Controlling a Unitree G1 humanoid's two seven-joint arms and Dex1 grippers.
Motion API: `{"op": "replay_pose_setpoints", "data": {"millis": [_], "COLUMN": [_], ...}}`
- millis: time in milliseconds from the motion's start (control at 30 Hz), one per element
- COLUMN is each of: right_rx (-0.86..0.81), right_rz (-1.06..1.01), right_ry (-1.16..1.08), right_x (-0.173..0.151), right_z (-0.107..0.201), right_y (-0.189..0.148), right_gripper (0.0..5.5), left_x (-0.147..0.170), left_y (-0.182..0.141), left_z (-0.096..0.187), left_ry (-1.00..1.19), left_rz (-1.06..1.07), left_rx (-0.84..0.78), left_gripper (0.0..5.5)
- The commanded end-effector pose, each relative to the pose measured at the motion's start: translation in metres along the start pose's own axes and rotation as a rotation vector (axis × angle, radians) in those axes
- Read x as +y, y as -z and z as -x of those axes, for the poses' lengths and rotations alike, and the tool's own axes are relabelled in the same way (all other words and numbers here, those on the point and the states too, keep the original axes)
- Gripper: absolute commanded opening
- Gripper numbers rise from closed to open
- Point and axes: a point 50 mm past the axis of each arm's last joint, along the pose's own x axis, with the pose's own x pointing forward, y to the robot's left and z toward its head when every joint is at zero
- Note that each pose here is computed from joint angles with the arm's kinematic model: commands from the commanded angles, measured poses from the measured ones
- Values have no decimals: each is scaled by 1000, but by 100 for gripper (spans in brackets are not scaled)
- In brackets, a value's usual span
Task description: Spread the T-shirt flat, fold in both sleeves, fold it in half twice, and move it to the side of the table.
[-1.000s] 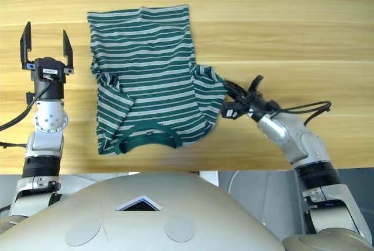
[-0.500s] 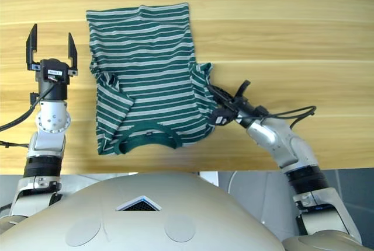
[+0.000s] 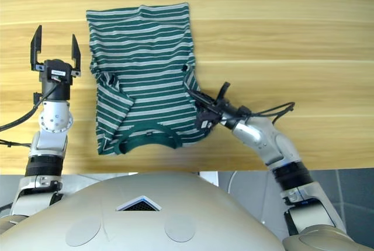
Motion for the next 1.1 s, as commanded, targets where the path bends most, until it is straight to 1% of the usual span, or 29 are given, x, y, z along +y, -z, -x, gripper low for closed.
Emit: {"op": "replay_pose_setpoints", "data": {"millis": [33, 167, 200, 267, 400, 433, 500, 633, 667, 733, 867, 967, 1033, 1100], "right_rx": [-3, 5, 6, 13, 10, 11, 12, 14, 17, 32, 35, -34, -102, -155], "right_rz": [6, 3, 3, 6, 8, 9, 14, 17, 15, 3, -27, -80, -143, -227], "right_ry": [-22, -36, -40, -45, -58, -59, -61, -70, -77, -96, -111, -29, 84, 238], "right_x": [1, 3, 4, 4, 6, 6, 6, 6, 7, 8, 10, 0, -16, -39], "right_z": [-2, -4, -4, -4, -6, -6, -6, -5, -5, -3, 1, -2, -6, -8], "right_y": [1, 3, 4, 6, 6, 7, 7, 8, 8, 9, 9, 0, -8, -13], "right_gripper": [1, 1, 29, 60, 111, 131, 157, 244, 255, 295, 299, 299, 299, 299], "left_x": [-5, -6, -6, -6, -8, -8, -11, -28, -34, -40, -38, -39, -32, -12], "left_y": [-1, -1, -1, -2, -1, -1, -1, 0, -1, -3, -3, 0, 3, 3], "left_z": [-2, -2, -2, -2, -4, -4, -2, 10, 14, 17, 16, 17, 17, 10], "left_ry": [25, 28, 28, 29, 36, 42, 79, 285, 344, 397, 388, 409, 398, 286], "left_rz": [5, 7, 7, 7, 8, 8, -1, -51, -56, -56, -52, -58, -86, -92], "left_rx": [-10, -11, -11, -12, -14, -14, -17, -33, -45, -62, -58, -49, -48, -60], "left_gripper": [331, 331, 331, 331, 331, 331, 331, 331, 331, 331, 331, 331, 331, 331]}}
